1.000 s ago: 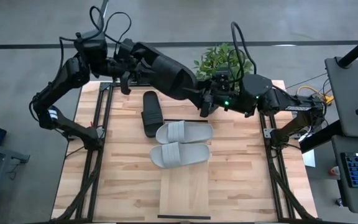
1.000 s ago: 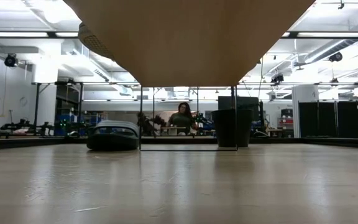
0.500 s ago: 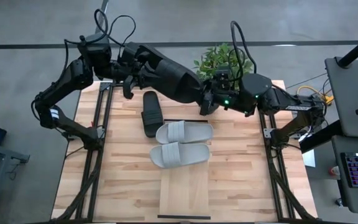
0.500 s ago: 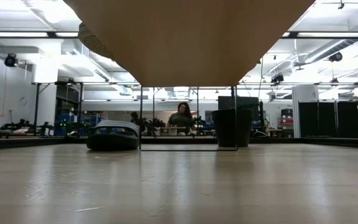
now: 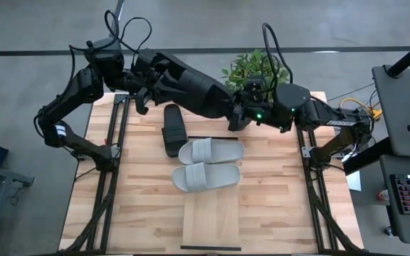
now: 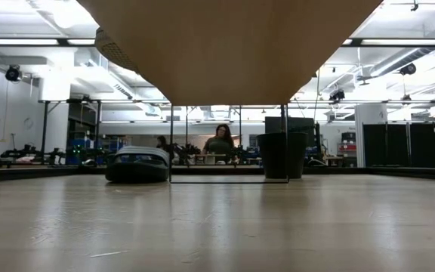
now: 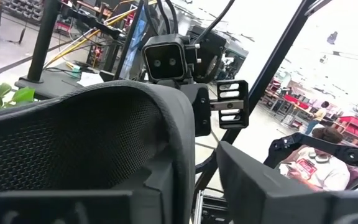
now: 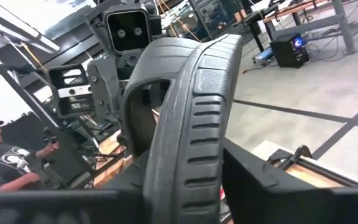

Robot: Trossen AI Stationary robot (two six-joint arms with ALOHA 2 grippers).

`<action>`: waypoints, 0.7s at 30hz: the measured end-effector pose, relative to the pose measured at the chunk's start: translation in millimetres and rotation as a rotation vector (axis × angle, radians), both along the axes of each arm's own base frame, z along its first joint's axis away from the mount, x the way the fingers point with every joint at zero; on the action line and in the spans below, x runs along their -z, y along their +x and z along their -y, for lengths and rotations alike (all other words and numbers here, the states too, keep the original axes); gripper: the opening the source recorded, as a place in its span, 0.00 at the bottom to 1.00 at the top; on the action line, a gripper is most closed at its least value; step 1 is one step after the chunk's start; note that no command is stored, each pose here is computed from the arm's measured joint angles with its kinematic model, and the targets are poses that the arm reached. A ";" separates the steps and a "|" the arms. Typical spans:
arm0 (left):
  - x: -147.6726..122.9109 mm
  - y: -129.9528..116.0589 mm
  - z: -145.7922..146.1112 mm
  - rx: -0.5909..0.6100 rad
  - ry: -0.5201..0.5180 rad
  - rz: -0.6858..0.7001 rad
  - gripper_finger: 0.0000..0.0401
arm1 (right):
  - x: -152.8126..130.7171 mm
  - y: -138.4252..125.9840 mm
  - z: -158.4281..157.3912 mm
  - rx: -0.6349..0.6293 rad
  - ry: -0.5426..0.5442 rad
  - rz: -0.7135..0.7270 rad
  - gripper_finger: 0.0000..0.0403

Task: Pick and place slides into the shelf
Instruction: Put the left black slipper on the shelf

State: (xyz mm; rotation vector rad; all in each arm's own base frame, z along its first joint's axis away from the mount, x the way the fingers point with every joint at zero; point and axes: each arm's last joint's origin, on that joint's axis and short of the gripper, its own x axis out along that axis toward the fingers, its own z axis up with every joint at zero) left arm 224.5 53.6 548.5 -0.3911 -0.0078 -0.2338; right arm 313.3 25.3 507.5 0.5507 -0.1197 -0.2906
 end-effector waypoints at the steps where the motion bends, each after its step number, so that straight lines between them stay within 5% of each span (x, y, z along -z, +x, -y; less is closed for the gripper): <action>1: 0.0 0.0 0.0 0.000 0.000 0.000 0.26 | 0.0 -0.1 -0.1 0.004 0.005 0.001 0.32; 8: -1.2 -0.1 0.1 0.003 -0.018 0.007 0.47 | 0.7 -0.1 0.1 0.010 0.011 -0.003 0.36; 16: -6.2 -1.8 0.6 0.005 -0.029 0.048 0.61 | 2.8 -0.2 0.8 0.031 0.009 -0.025 0.09; 21: -6.7 -2.5 0.8 0.004 -0.028 0.050 0.62 | 2.7 -0.2 0.8 0.029 0.011 -0.023 0.09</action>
